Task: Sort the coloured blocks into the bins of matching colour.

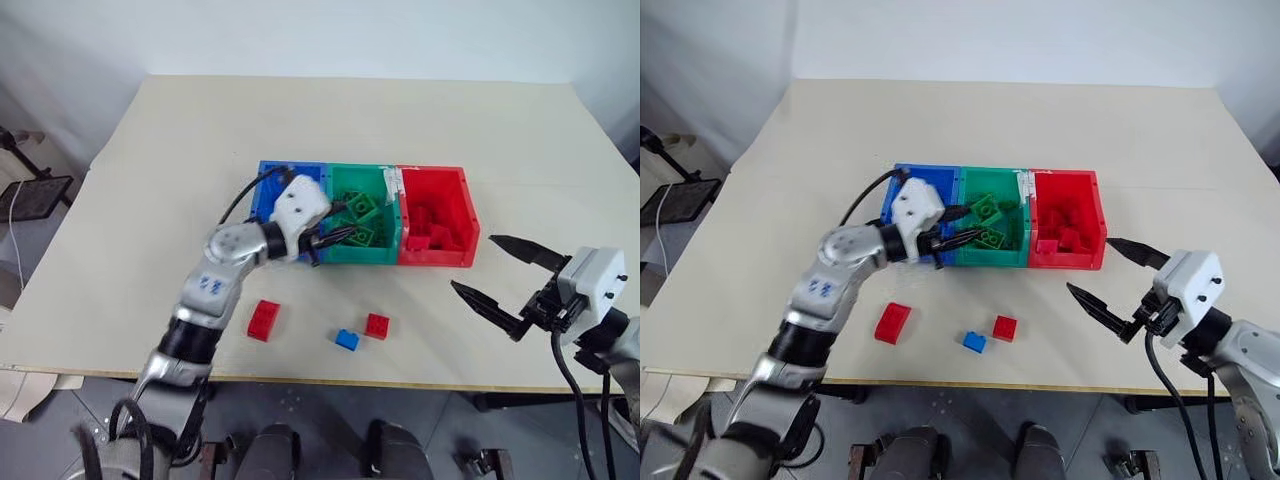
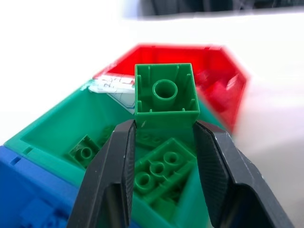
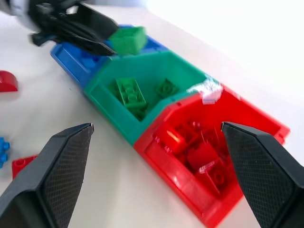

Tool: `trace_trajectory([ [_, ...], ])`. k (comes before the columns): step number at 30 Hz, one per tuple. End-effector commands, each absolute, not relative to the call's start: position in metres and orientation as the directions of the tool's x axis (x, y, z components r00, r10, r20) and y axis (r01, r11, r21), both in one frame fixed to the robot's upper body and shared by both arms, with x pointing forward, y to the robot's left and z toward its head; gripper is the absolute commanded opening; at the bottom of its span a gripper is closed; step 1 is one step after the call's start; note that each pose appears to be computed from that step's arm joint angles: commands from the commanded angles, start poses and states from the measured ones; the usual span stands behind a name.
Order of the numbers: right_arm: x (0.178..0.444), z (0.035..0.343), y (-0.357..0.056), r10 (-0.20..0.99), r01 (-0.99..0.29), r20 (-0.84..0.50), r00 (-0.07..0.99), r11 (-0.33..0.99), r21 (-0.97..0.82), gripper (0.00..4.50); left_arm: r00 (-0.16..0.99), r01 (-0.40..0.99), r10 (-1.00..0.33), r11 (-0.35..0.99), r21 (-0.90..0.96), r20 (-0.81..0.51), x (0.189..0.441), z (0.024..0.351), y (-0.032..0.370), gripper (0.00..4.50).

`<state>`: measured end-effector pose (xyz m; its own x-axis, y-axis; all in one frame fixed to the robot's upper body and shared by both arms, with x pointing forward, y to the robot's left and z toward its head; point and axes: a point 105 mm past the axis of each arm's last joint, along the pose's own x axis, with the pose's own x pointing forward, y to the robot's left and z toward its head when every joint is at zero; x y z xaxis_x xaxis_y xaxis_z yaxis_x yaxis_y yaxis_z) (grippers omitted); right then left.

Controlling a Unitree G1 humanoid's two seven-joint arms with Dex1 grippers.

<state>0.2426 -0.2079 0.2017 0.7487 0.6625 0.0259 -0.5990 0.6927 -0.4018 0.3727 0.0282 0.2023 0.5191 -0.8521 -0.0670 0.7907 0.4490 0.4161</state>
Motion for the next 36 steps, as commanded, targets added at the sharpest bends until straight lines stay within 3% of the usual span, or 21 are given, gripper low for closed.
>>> trace_trajectory([
  [1, 0.236, 0.212, -0.205, 0.665, -0.582, 0.048, 0.745, 0.684, -0.440, 4.50, 0.553, 0.757, -0.832, 0.479, 0.444, -0.044, 0.388, 0.217, 0.024, 2.20],
  [8, 0.237, 0.209, -0.203, 0.677, -0.595, 0.038, 0.735, 0.672, -0.441, 4.50, 0.470, 0.798, -0.883, 0.420, 0.432, -0.009, 0.371, 0.219, 0.034, 4.32],
  [9, 0.237, 0.209, -0.203, 0.680, -0.599, 0.036, 0.732, 0.669, -0.441, 4.50, 0.466, 0.802, -0.885, 0.417, 0.427, -0.011, 0.369, 0.216, 0.041, 4.47],
  [17, 0.244, 0.206, -0.199, 0.734, -0.657, 0.005, 0.679, 0.610, -0.444, 4.50, 0.303, 0.893, -0.952, 0.272, 0.358, -0.031, 0.310, 0.190, 0.126, 4.47],
  [21, 0.247, 0.201, -0.179, 0.836, -0.757, -0.069, 0.545, 0.455, -0.469, 4.50, 0.441, 0.880, -0.870, 0.370, 0.296, -0.222, 0.292, 0.149, 0.202, 4.47],
  [27, 0.248, 0.194, -0.156, 0.911, -0.842, -0.124, 0.394, 0.303, -0.447, 4.50, 0.602, 0.787, -0.771, 0.530, 0.317, -0.207, 0.280, 0.153, 0.256, 4.47],
  [31, 0.252, 0.193, -0.151, 0.925, -0.853, -0.126, 0.358, 0.269, -0.446, 4.50, 0.591, 0.793, -0.769, 0.498, 0.349, -0.243, 0.270, 0.155, 0.257, 4.47],
  [36, 0.254, 0.188, -0.163, 0.911, -0.851, -0.156, 0.382, 0.281, -0.445, 4.50, 0.468, 0.864, -0.846, 0.376, 0.334, -0.256, 0.263, 0.158, 0.212, 4.47],
])
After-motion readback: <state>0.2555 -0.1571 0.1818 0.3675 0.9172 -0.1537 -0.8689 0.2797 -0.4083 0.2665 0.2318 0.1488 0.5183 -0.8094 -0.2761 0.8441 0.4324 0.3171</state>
